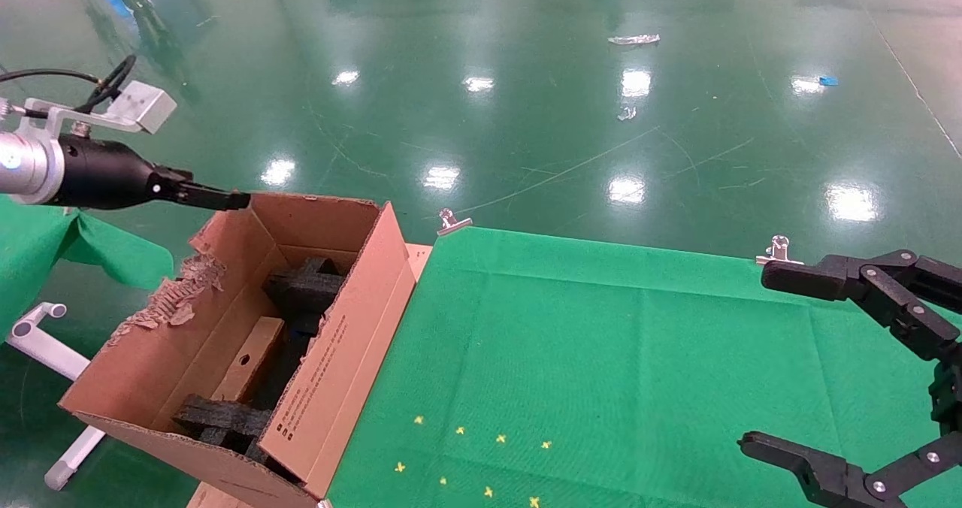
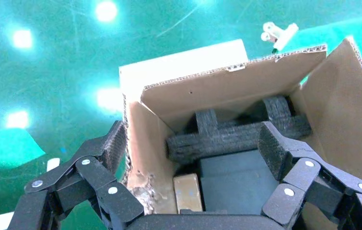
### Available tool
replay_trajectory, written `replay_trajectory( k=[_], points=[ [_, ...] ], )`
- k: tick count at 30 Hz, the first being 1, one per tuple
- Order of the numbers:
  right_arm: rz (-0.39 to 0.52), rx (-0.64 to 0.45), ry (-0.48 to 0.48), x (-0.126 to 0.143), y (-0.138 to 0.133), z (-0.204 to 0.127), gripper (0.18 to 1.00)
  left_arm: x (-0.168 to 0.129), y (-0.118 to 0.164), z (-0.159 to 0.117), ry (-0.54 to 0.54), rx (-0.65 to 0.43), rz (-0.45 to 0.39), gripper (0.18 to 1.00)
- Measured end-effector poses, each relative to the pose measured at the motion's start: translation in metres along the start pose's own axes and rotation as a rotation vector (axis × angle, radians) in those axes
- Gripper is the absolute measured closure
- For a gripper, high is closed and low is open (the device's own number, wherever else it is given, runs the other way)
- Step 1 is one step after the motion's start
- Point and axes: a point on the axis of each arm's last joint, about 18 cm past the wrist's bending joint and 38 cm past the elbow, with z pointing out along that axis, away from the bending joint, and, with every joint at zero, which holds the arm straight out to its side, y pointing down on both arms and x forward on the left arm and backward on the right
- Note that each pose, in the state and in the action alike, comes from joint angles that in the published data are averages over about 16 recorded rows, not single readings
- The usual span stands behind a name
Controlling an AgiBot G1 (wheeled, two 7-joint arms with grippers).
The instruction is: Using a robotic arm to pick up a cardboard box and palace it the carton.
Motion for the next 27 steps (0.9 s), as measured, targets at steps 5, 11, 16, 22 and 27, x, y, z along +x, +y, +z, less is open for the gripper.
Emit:
replay_trajectory(
  k=[5,11,16,22,27],
  points=[
    [0.000,0.000,0.000,0.000,0.000,0.000,0.179,0.007,-0.008,0.000,0.029,0.031,0.014,0.183],
    [0.000,0.000,0.000,0.000,0.000,0.000,0.179,0.031,-0.012,0.011,0.117,0.070,0.043,0.183],
    [0.000,0.000,0.000,0.000,0.000,0.000,0.179,0.061,-0.017,0.020,0.224,0.122,0.080,0.183],
    [0.000,0.000,0.000,0.000,0.000,0.000,0.179,0.099,-0.022,0.025,0.358,0.191,0.126,0.183],
    [0.000,0.000,0.000,0.000,0.000,0.000,0.179,0.129,-0.024,0.023,0.466,0.253,0.165,0.183]
  ],
)
